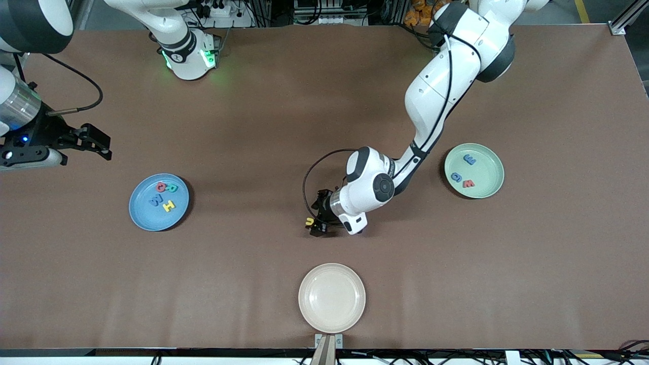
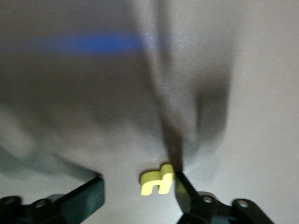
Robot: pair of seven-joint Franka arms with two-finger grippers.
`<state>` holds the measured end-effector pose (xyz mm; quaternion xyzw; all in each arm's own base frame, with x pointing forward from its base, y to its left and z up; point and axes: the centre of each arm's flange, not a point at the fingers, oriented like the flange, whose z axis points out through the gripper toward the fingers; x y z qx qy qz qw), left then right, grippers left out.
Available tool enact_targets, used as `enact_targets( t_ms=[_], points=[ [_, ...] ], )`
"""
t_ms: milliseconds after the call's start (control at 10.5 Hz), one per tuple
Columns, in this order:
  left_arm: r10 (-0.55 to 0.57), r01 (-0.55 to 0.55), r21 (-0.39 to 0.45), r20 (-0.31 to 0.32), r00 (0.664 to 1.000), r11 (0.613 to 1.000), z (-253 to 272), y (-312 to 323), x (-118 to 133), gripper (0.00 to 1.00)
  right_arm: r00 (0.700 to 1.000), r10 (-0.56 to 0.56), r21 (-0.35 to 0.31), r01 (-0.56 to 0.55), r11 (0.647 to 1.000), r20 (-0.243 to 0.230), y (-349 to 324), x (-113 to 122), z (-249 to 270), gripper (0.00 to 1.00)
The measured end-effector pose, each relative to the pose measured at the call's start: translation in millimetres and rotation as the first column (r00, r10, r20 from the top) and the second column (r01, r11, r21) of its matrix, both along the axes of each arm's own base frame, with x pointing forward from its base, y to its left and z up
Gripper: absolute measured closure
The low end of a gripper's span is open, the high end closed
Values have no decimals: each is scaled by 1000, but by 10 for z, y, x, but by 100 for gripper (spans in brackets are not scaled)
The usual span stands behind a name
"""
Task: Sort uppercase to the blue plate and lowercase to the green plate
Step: 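Lower the open left gripper down onto the yellow h, then close the left gripper on the yellow h and lift it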
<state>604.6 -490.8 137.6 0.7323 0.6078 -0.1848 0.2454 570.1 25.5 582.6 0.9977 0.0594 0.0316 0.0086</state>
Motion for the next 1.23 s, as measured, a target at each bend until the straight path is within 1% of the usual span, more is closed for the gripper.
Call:
enact_targets(
  t_ms=[190,284,474,569,664,759,1043,1233],
  points=[
    [6,-6,-5,5,1000,1000,25,20,35,67,1000,1,0,-1,1000,0,3,0,0,0],
    [7,-7,-5,5,1000,1000,25,25,40,71,1000,1,0,-1,1000,0,3,0,0,0],
    [9,-9,-6,6,1000,1000,31,30,48,76,1000,1,0,-1,1000,0,5,0,-1,0],
    [11,-11,-8,4,1000,1000,42,40,63,83,1000,1,0,-1,1000,0,5,0,-1,0],
    [9,-10,-8,-11,1000,1000,49,68,82,94,1000,1,0,-1,1000,0,6,1,-2,0],
    [9,-9,-8,-34,999,1000,61,116,112,100,1000,1,0,-1,1000,-1,7,1,-3,0],
    [19,-20,-6,-80,997,1000,259,272,244,100,1000,2,0,-2,1000,-1,9,2,-5,0],
    [23,-23,-1,-120,992,1000,419,296,265,100,1000,2,0,-2,1000,-1,10,3,-7,0]
  ],
)
